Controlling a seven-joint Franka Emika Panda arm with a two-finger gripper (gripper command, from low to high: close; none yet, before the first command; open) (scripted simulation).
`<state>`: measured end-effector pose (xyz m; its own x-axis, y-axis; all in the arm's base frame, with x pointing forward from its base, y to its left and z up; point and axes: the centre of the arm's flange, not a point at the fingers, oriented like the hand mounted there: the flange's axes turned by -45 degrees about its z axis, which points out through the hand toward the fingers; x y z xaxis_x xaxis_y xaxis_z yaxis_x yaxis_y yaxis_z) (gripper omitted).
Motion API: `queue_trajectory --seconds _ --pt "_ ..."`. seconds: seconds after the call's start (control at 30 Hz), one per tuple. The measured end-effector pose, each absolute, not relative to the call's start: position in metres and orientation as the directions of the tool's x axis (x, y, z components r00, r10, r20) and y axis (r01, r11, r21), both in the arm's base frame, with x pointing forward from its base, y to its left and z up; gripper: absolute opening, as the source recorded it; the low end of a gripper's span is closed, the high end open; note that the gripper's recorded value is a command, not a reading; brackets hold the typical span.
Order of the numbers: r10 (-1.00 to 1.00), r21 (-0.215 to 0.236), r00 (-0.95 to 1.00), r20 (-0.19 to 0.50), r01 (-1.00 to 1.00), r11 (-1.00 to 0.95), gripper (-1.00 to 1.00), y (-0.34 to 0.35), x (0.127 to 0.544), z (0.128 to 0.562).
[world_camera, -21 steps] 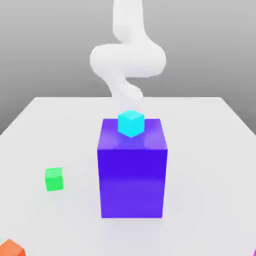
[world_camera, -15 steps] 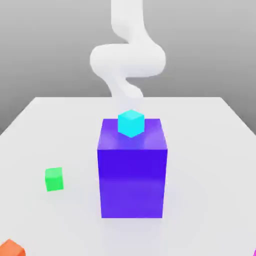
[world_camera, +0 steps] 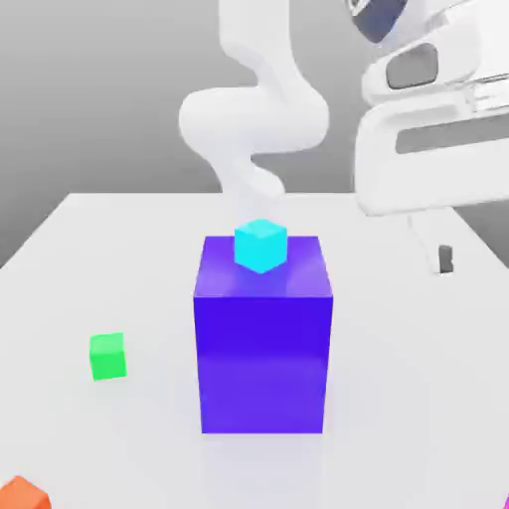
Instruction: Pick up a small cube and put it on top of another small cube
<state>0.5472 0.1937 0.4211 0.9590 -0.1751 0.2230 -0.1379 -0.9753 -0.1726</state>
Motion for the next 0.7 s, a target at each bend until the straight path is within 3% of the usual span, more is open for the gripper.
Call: queue_trajectory --seconds 0.17,0.37,0.53,0.57,0.7 --pt "-0.21 -0.126 0.97 0.124 -0.195 -0.973 0.0 0.235 0.555 0.337" --pt "-0.243 -0.039 0.97 0.027 -0.242 -0.969 0.0 0.283 0.542 0.231" --pt "-0.255 -0.001 0.967 0.001 -0.255 -0.967 0.0 0.298 0.533 0.146" --pt "-0.255 -0.001 0.967 0.0 -0.255 -0.967 -1.0 0.298 0.533 0.134" --pt "-0.255 -0.002 0.967 0.001 -0.255 -0.967 -1.0 0.298 0.533 0.134"
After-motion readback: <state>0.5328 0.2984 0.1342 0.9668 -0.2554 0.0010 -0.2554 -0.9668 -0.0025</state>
